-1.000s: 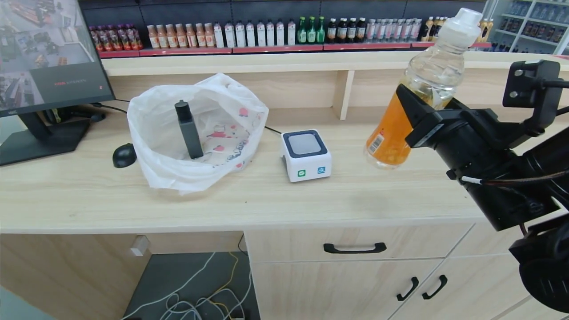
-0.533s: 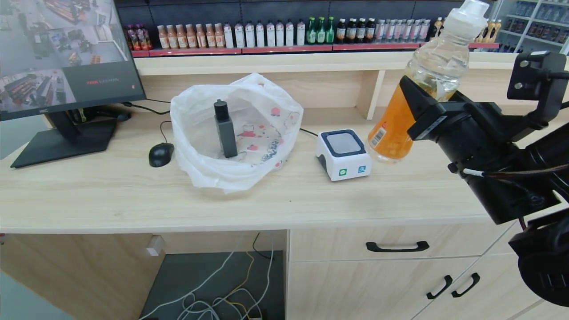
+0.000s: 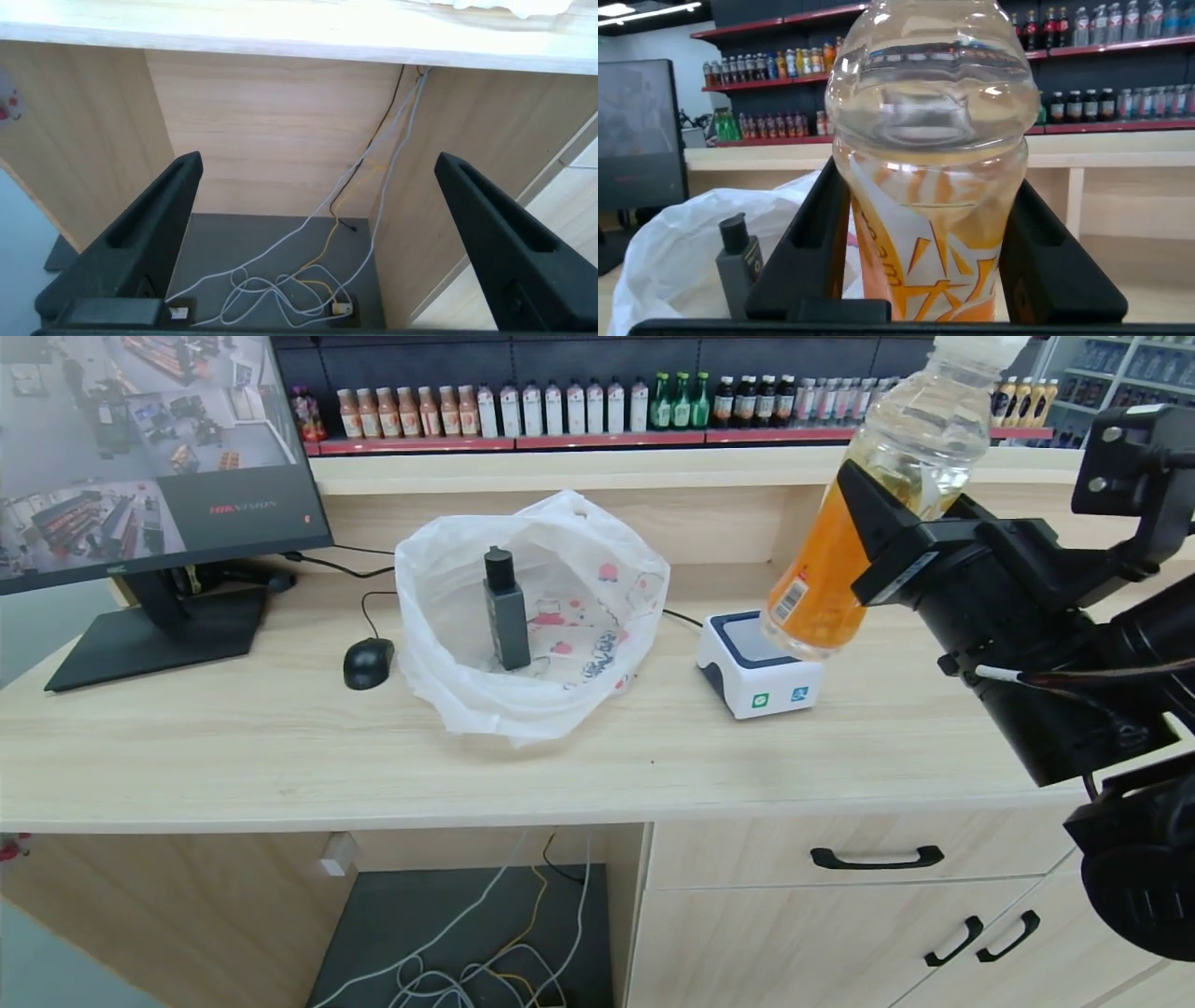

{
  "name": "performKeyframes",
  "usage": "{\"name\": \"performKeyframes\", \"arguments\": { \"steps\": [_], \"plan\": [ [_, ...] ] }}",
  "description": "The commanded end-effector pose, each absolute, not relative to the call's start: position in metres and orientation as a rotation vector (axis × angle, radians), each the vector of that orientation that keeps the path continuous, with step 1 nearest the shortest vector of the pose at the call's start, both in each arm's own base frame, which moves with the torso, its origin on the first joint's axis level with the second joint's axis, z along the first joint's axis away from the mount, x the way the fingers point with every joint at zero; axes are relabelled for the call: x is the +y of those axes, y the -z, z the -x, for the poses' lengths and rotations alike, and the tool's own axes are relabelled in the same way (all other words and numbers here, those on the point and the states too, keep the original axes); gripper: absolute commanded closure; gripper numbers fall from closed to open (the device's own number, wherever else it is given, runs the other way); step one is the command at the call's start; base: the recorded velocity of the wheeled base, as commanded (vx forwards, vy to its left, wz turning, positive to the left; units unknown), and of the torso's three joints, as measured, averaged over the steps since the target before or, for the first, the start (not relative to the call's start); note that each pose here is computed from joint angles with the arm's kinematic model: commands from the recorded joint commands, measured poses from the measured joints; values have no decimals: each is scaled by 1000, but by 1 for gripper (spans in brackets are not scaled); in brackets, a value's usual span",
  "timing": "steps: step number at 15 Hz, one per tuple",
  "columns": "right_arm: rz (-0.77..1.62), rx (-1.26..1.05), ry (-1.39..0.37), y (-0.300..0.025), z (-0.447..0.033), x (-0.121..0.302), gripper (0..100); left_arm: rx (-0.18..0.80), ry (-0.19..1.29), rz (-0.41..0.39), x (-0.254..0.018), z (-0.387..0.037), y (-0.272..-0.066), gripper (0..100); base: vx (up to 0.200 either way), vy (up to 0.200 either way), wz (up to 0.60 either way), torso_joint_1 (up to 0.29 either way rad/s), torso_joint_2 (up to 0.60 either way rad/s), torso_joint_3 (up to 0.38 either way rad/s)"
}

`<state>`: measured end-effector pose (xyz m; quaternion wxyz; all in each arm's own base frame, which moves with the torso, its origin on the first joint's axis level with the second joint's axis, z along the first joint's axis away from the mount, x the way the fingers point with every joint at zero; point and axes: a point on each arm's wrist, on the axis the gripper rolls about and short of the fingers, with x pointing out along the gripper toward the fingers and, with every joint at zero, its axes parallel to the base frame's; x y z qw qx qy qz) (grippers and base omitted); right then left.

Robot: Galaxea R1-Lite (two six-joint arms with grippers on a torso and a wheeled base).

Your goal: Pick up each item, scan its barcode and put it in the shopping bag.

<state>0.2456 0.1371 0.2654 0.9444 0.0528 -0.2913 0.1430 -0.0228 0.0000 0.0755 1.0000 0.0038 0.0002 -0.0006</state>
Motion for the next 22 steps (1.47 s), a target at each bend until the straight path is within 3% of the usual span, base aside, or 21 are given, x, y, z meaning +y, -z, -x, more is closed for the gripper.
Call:
{"name": "performKeyframes", "arguments": {
  "steps": [1,12,22],
  "plan": [
    [-107,-603,-288,-267,-245,137,100,0,2,-8,0,23,-75,0,0,0,0,0,0,0],
    [38,-640,-302,-265,-271,151,100,0,2,-8,0,23,-75,0,0,0,0,0,0,0],
    [497,-802,-493,-262,-300,170,100,0,2,-8,0,23,-75,0,0,0,0,0,0,0]
  ]
}}
